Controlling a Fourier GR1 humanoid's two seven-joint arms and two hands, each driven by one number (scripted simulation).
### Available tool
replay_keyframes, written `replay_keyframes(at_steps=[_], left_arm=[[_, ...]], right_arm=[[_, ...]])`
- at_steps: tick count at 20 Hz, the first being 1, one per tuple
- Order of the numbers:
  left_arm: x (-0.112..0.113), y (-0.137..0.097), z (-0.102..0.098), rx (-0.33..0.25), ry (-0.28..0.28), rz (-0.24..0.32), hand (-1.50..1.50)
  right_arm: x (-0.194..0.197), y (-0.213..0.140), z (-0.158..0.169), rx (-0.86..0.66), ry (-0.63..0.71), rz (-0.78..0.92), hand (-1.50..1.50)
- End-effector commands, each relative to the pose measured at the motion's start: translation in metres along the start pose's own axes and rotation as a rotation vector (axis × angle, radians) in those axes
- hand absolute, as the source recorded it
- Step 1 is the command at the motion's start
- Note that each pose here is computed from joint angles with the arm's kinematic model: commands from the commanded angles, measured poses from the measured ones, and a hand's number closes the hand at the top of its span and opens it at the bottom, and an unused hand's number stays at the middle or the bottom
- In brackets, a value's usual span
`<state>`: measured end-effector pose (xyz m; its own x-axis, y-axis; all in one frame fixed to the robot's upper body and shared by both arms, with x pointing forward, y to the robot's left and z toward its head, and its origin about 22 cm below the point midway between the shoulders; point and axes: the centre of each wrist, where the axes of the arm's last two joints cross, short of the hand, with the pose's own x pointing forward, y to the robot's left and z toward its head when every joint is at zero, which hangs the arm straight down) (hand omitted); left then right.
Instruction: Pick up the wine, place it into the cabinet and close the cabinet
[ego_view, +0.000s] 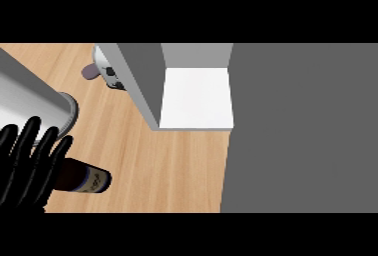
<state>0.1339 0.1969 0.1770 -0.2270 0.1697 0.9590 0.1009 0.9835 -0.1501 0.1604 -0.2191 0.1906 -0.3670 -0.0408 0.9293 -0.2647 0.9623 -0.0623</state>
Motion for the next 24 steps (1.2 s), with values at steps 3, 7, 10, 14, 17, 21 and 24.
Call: replay_keyframes(at_steps=[3,7,10,14,17,21,24], left_arm=[[0.005,0.024,0.005,0.048,-0.101,-0.005,-1.5],[0.006,0.054,0.013,0.127,-0.086,-0.041,-1.5],[-0.002,0.074,0.024,0.179,-0.091,-0.055,-1.5],[-0.02,0.09,0.014,0.184,-0.061,-0.04,-1.5],[-0.048,0.12,0.001,0.21,-0.026,-0.056,-1.5],[-0.063,0.128,-0.014,0.213,0.023,-0.095,-1.5],[-0.081,0.148,0.015,0.219,0.044,-0.076,-1.5]], right_arm=[[0.028,-0.002,0.015,0.028,-0.039,-0.024,-1.5],[0.014,0.011,0.007,0.012,-0.035,-0.037,-1.5],[0.031,0.01,0.01,0.006,-0.046,-0.035,-1.5],[0.015,0.005,0.008,0.013,-0.051,-0.031,-1.5],[0.03,0.004,0.016,0.031,-0.028,-0.026,-1.5],[0.026,0.013,0.012,0.004,-0.03,-0.031,-1.5],[0.035,0.012,0.017,0.024,-0.028,-0.033,-1.5]])
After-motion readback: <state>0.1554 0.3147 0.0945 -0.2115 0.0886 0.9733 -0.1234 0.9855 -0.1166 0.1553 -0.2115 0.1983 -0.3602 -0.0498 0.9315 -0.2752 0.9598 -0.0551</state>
